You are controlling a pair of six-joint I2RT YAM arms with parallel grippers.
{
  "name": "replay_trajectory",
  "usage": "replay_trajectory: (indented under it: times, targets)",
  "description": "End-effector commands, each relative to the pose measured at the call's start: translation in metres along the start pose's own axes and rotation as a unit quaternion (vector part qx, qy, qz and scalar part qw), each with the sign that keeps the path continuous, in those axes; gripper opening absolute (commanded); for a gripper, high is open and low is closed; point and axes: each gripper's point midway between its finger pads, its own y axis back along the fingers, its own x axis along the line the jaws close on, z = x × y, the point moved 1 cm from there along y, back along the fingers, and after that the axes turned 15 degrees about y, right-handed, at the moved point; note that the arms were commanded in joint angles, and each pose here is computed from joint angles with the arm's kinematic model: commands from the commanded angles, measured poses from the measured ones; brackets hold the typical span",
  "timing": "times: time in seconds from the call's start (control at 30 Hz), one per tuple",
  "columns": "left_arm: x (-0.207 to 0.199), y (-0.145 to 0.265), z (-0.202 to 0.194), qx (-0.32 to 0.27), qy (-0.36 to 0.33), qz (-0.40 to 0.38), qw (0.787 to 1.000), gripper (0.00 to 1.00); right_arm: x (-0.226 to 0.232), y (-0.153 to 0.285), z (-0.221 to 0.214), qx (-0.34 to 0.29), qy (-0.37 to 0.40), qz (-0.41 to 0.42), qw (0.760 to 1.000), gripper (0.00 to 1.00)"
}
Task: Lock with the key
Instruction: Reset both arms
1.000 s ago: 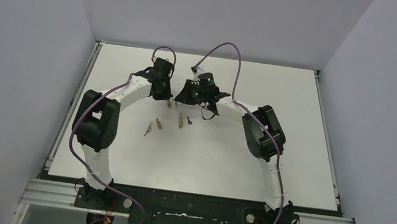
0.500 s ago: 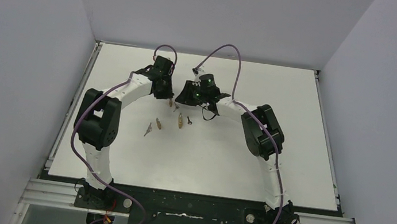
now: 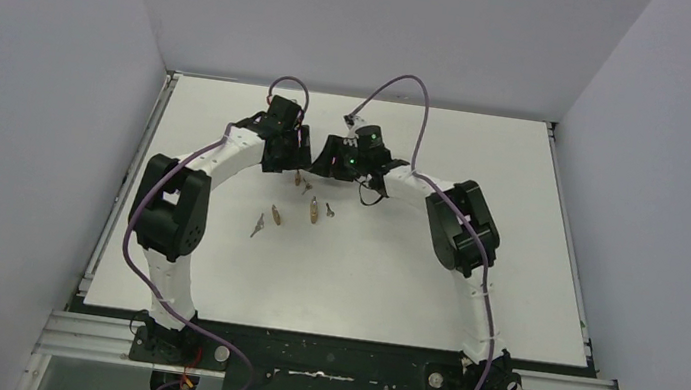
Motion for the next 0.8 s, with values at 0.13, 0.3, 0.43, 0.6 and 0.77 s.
replay_trajectory:
  times: [0.13, 0.3, 0.43, 0.6, 0.77]
  targets:
    - [-0.034, 0.034, 0.035, -0.043, -0.001, -0.066, 0.997, 0.66, 0.019, 0.048, 0.079, -0.080, 0.049, 0.010, 0.996, 0.53]
    - [-0.044, 0.052, 0.042, -0.055, -0.003, -0.083, 0.995, 0.70, 0.024, 0.069, 0.090, -0.091, 0.061, 0.003, 0.994, 0.55]
    - [-0.049, 0.072, 0.048, -0.071, -0.007, -0.101, 0.992, 0.71, 0.026, 0.089, 0.100, -0.097, 0.076, -0.008, 0.992, 0.56]
    - [-0.050, 0.096, 0.052, -0.087, -0.016, -0.127, 0.988, 0.72, 0.025, 0.124, 0.117, -0.122, 0.085, -0.028, 0.989, 0.67]
    - [-0.043, 0.121, 0.062, -0.111, -0.009, -0.139, 0.984, 0.74, 0.021, 0.167, 0.132, -0.144, 0.093, -0.052, 0.984, 0.82]
